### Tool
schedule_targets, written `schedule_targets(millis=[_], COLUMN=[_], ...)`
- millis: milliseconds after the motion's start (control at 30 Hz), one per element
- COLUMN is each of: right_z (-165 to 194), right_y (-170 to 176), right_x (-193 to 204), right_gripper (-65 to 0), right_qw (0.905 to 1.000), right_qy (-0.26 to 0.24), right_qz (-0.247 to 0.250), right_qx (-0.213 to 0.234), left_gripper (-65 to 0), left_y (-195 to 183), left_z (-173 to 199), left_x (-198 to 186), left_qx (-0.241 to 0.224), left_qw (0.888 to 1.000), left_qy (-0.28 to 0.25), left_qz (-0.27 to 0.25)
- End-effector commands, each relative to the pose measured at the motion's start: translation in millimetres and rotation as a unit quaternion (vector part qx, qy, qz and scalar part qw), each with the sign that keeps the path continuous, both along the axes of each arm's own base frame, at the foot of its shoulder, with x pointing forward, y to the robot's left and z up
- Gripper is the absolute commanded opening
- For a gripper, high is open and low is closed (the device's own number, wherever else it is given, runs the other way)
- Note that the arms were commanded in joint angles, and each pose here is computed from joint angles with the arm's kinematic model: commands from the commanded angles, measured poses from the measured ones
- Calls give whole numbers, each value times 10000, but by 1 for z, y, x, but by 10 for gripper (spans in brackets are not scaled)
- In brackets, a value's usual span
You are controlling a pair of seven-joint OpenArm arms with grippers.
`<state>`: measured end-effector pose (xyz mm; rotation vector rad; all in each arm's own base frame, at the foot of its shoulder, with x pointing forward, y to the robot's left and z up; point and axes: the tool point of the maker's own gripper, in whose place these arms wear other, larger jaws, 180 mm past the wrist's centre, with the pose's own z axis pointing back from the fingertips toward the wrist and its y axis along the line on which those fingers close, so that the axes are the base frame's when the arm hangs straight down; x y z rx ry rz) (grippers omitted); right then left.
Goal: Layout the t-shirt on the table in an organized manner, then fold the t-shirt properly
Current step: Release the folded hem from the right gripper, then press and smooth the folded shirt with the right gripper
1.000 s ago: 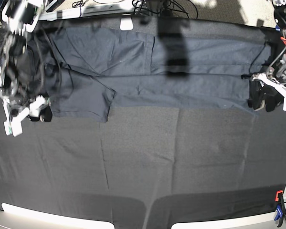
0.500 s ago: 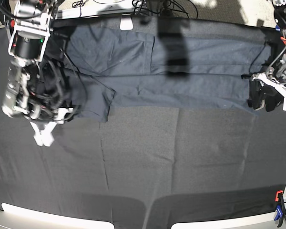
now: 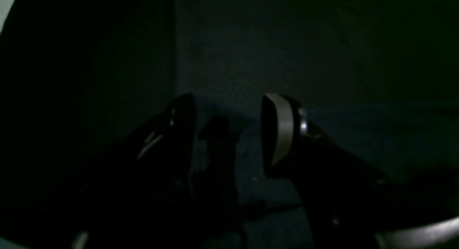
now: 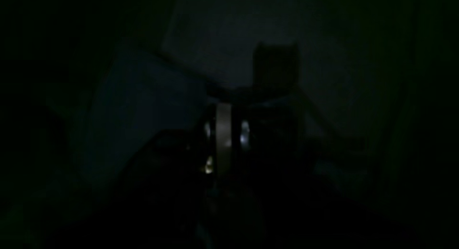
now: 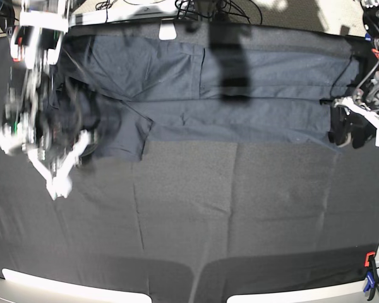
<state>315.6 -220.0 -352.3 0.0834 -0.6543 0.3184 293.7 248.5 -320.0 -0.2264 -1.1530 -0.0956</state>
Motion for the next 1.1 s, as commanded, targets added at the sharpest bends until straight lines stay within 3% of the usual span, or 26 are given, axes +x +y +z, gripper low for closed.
schedule_targets(millis=[0, 267, 400, 733, 967, 1067], right_z=[18, 34, 28, 26, 15, 5], right_y=[3, 54, 76, 130, 182, 193], right_x=[6, -45, -68, -80, -104, -115], right_gripper=[-643, -643, -642, -642, -642, -642], right_qw=[9994, 9940, 9922, 9783, 9656, 9638], right_qy=[-318, -473, -366, -447, 75, 321], right_qz=[85, 682, 684, 944, 1797, 2056], right_qx=[52, 710, 976, 1791, 1878, 1667], left_gripper=[-373, -373, -373, -373, -373, -373], left_y=[2, 2, 3, 3, 3, 3], left_z=[17, 17, 17, 16, 16, 16], left_x=[6, 6, 6, 6, 6, 6], left_qx=[25, 25, 27, 59, 59, 61], left_qw=[9995, 9995, 9996, 9996, 9996, 9996], left_qy=[-299, -299, -297, -278, -278, -278], left_qz=[-20, -20, -19, -18, -18, -18])
